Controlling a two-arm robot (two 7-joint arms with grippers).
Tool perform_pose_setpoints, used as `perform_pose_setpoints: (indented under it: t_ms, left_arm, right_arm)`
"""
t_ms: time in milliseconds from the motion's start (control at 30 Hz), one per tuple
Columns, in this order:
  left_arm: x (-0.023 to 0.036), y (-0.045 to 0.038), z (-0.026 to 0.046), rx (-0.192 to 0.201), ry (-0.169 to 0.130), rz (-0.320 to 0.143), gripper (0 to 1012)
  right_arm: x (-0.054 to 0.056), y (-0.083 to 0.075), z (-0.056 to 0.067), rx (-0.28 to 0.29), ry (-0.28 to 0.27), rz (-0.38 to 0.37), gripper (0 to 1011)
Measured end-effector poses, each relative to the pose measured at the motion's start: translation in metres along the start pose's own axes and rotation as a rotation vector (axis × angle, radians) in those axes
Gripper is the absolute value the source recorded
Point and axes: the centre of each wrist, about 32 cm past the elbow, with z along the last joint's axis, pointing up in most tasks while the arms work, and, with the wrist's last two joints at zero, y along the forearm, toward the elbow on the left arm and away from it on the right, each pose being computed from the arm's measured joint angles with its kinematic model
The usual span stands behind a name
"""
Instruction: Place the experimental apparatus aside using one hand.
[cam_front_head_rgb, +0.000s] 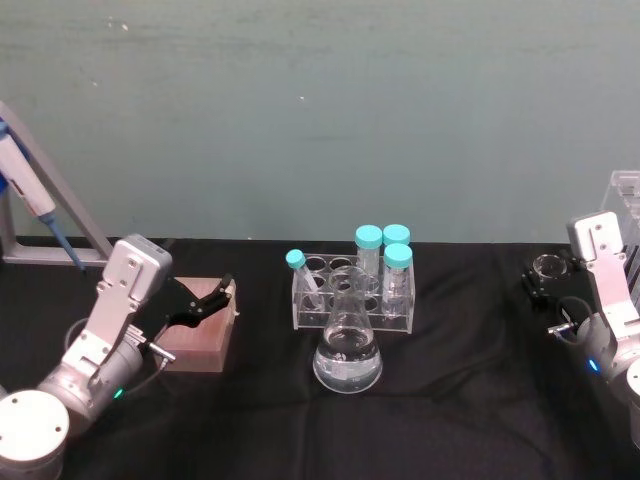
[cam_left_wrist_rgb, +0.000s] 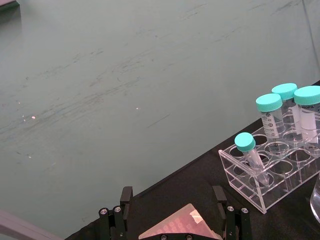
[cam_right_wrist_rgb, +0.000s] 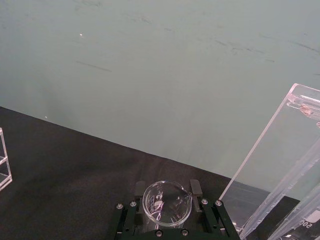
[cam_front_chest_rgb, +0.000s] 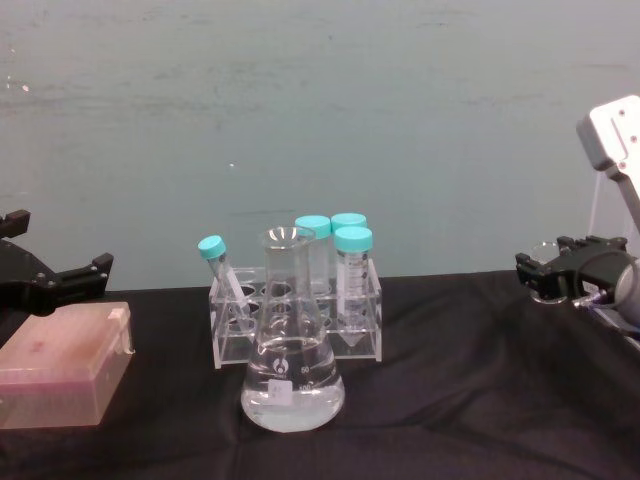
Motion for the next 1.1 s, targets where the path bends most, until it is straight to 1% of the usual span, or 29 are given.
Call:
perform_pose_setpoints:
  t_ms: [200, 533, 1100]
  left_arm:
    - [0.0000, 0.0000, 0.0000, 0.000, 0.000, 0.000, 1000]
    - [0.0000, 0.0000, 0.0000, 0.000, 0.000, 0.000, 1000]
    - [0.0000, 0.0000, 0.0000, 0.000, 0.000, 0.000, 1000]
  right_arm:
    - [-0.0005, 0.0023, -0.0004, -0.007, -0.005, -0.005, 533]
    - [0.0023, 0.0051, -0.0020, -0.026, -0.006, -0.025, 533]
    - [0.0052, 0.0034, -0.0060, -0.042, -0.001, -0.034, 531]
